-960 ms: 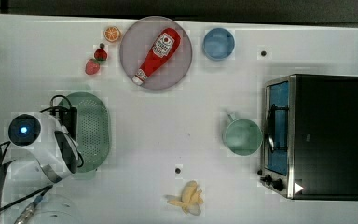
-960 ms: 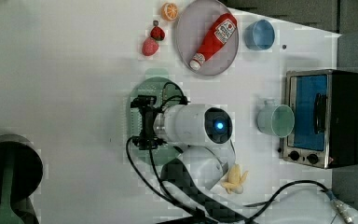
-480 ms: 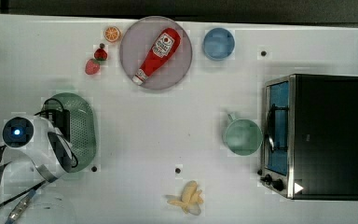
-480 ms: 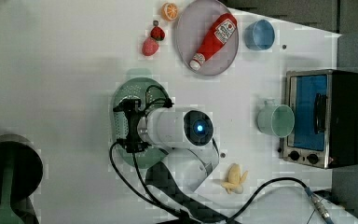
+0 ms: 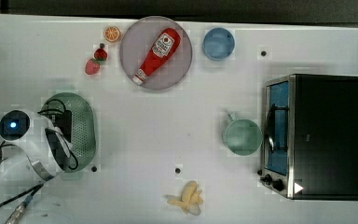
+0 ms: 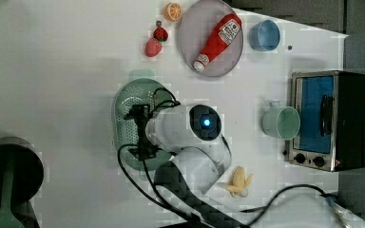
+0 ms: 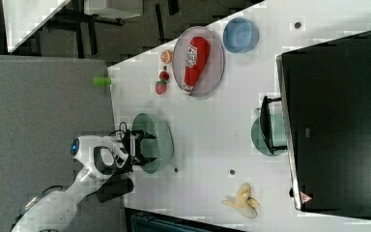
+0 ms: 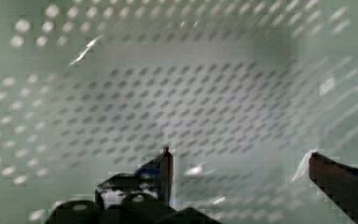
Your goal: Drag strainer right to left.
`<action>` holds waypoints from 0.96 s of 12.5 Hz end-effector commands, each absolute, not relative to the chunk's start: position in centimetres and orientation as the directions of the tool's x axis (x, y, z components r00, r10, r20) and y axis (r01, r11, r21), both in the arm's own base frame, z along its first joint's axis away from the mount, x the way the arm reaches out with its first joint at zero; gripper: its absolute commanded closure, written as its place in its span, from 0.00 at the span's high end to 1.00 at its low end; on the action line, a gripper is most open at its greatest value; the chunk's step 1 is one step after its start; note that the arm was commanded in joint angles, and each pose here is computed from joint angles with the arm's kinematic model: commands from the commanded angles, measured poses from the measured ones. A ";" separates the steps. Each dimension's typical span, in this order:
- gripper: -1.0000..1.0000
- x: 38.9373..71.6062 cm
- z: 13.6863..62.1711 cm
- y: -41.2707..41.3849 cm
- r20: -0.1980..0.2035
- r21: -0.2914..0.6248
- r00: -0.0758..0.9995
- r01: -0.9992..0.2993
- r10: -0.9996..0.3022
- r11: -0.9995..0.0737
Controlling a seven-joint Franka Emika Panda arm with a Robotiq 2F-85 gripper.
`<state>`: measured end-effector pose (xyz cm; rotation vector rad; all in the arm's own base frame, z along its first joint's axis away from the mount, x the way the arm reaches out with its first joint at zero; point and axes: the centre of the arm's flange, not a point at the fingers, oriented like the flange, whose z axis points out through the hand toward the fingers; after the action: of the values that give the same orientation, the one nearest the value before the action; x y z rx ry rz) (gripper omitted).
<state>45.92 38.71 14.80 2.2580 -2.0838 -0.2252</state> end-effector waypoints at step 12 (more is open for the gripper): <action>1.00 50.9 55.1 -3.2 -0.015 -0.033 0.648 -0.761 -0.761 -0.648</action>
<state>50.92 -4.62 61.56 2.8098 -1.7054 0.2415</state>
